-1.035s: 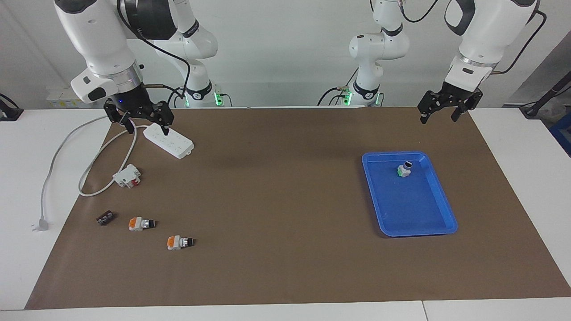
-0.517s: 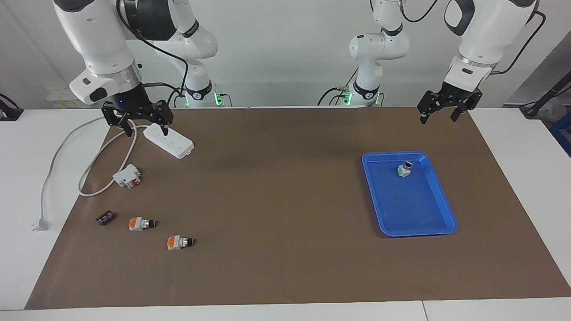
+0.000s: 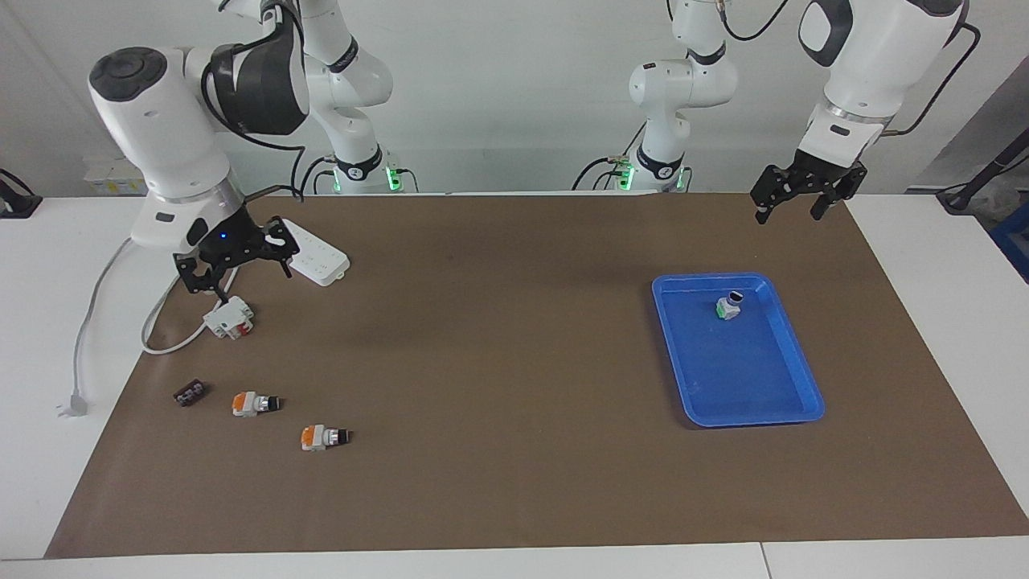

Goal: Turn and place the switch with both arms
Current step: 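Reach the right gripper down to the nearer orange-and-white switch and grasp it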

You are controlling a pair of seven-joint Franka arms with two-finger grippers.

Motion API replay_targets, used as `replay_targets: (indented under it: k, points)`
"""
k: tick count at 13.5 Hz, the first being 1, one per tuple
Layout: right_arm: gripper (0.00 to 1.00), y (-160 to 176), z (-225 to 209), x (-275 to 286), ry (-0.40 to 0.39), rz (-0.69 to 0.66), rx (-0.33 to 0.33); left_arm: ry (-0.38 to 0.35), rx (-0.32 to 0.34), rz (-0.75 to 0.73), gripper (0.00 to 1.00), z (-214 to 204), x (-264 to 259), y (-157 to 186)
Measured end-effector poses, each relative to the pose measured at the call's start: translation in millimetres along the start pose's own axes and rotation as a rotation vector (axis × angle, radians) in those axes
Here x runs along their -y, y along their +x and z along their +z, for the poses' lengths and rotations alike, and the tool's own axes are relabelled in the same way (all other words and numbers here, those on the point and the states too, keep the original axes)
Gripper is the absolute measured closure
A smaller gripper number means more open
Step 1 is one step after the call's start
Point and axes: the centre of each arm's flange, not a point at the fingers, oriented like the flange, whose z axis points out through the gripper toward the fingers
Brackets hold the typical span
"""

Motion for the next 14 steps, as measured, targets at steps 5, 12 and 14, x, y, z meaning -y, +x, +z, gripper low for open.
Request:
replay_targets:
  k: [5, 12, 14]
  points:
    - [0.00, 8.5, 79.3, -45.6, -0.016, -0.472, -0.007, 0.000, -0.004, 0.000, 0.00, 1.3, 0.0, -0.9]
    - [0.00, 8.7, 178.3, -78.1, 0.000, -0.947, 0.002, 0.000, -0.010, 0.000, 0.00, 3.2, -0.1, -1.0]
    - [0.00, -1.9, 208.9, -91.4, 0.024, -1.024, -0.006, 0.000, -0.010, 0.000, 0.00, 3.0, -0.1, -1.3]
